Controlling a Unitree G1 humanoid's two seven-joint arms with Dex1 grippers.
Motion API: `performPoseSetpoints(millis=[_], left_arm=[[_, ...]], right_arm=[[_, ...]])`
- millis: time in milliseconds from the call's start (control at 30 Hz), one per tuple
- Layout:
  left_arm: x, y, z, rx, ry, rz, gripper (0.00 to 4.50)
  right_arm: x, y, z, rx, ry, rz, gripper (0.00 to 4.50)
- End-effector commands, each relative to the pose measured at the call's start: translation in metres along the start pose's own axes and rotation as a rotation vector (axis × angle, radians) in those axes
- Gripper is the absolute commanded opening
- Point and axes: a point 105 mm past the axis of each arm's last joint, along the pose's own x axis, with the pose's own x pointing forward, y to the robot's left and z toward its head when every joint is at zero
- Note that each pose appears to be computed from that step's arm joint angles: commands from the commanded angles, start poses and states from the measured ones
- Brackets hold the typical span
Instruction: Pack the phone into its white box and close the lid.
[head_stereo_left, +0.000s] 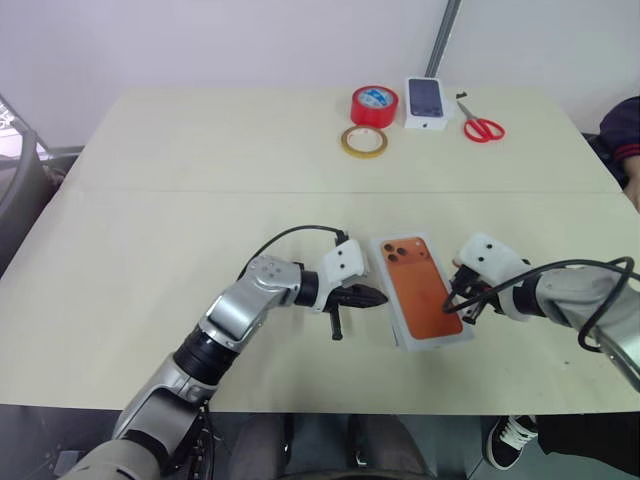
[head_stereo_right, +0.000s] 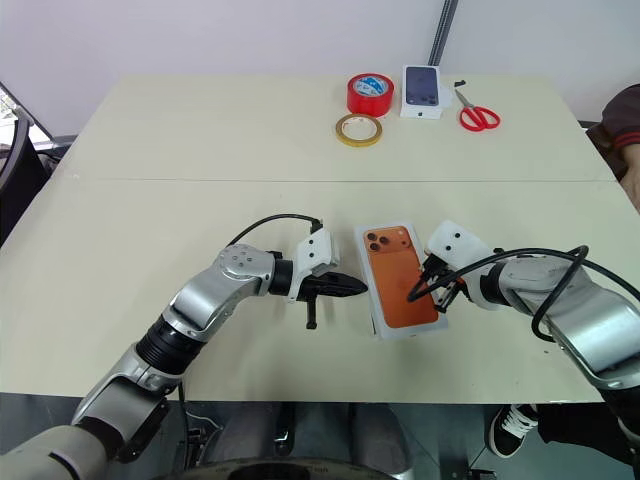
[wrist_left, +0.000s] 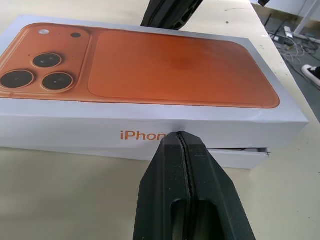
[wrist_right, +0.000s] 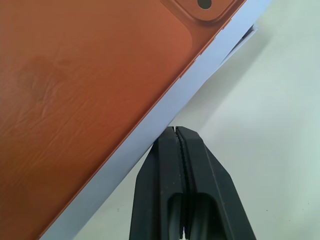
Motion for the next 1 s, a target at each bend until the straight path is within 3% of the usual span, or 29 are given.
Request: performPoseSetpoints(millis=[33,1000], left_arm=[[0.001,0.002,0.009,0.039,-0.016,0.008,0.0],[0.005,0.013,0.012,0.021,-0.037,0.052,0.0]], right_arm=[[-0.002,0.001,0.006,-0.012,-0.032,0.002,0.03],[0.0,0.001,-0.004,0.011,-0.011,-0.007,0.03]])
